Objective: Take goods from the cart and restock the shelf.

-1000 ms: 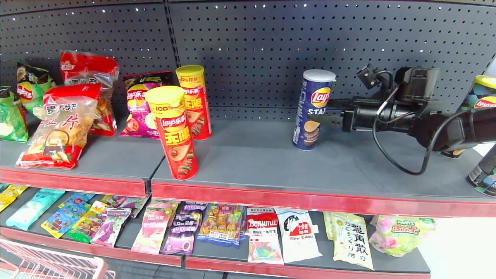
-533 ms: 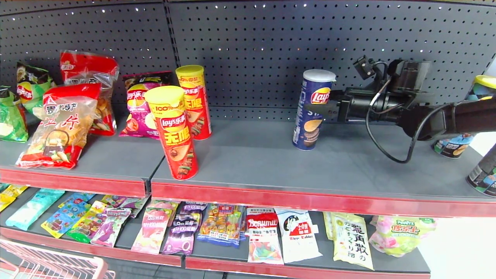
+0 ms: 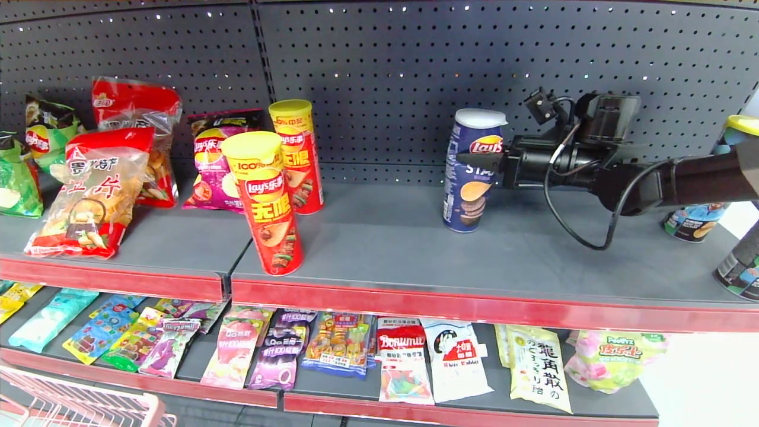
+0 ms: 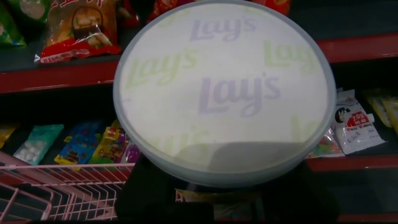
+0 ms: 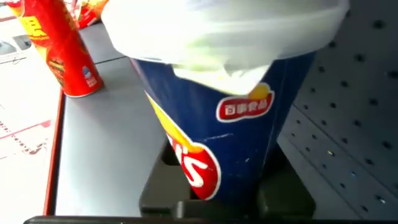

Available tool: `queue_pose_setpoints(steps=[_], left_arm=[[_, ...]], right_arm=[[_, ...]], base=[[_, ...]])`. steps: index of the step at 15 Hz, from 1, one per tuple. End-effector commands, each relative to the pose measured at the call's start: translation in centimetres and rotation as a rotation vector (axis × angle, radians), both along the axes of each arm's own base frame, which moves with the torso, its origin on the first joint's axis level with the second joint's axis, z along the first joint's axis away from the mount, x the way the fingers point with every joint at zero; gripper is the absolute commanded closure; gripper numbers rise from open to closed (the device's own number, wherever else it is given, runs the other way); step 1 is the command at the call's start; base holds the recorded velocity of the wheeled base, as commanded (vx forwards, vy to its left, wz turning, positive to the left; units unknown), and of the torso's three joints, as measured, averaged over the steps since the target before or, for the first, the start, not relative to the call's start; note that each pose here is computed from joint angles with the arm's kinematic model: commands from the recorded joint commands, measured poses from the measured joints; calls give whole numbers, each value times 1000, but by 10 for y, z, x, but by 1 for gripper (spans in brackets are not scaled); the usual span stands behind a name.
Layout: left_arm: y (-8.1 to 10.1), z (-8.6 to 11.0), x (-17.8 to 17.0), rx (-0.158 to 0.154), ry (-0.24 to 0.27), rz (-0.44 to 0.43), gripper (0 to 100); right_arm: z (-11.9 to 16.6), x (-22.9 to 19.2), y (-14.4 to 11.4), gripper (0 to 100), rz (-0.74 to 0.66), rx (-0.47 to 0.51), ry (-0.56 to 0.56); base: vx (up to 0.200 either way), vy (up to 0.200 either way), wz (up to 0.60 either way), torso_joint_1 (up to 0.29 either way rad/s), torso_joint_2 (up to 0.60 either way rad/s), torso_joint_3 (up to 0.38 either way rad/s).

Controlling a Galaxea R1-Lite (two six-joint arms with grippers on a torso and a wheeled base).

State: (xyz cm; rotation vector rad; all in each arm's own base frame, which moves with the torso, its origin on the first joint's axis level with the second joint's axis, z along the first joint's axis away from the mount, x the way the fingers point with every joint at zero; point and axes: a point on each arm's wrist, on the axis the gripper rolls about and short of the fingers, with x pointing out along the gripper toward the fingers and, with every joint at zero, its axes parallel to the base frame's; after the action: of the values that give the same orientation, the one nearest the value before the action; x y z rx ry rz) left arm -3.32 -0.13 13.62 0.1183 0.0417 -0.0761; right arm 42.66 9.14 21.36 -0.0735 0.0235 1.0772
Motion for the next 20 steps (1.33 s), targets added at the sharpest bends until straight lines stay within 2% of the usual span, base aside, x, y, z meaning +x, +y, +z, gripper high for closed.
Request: queue_pose_setpoints(steps=[1, 3, 4, 5, 8, 11, 13, 16, 20], left_arm=[[0, 0, 0, -2, 2, 0, 100], [0, 0, 0, 0, 1, 0, 100], [0, 0, 0, 0, 0, 0, 100], [0, 0, 0, 0, 0, 0, 100], [0, 4, 0, 0, -8, 3, 100], [0, 8, -1, -2, -15, 4, 100], [0, 8, -1, -2, -17, 4, 100], [0, 9, -1, -2, -22, 6, 100], [0, 9, -1, -2, -22, 6, 100]], right_arm=[[5, -5, 4, 100, 4, 0, -11], [25, -25, 5, 100, -62, 3, -34], [34, -41, 1, 100, -155, -3, -43], [37, -51, -1, 100, -178, -5, -42], [38, -92, -4, 100, -370, -24, -9], [23, -129, 0, 100, -382, -11, 16], [12, -134, 4, 100, -381, 18, -23], [1, -145, 15, 100, -397, 39, 28], [-5, -153, 20, 100, -425, 33, 35]], base=[[0, 0, 0, 0, 0, 0], [0, 0, 0, 0, 0, 0], [0, 0, 0, 0, 0, 0], [0, 0, 0, 0, 0, 0], [0, 0, 0, 0, 0, 0], [0, 0, 0, 0, 0, 0], [0, 0, 0, 0, 0, 0], [0, 0, 0, 0, 0, 0], [0, 0, 0, 0, 0, 0]])
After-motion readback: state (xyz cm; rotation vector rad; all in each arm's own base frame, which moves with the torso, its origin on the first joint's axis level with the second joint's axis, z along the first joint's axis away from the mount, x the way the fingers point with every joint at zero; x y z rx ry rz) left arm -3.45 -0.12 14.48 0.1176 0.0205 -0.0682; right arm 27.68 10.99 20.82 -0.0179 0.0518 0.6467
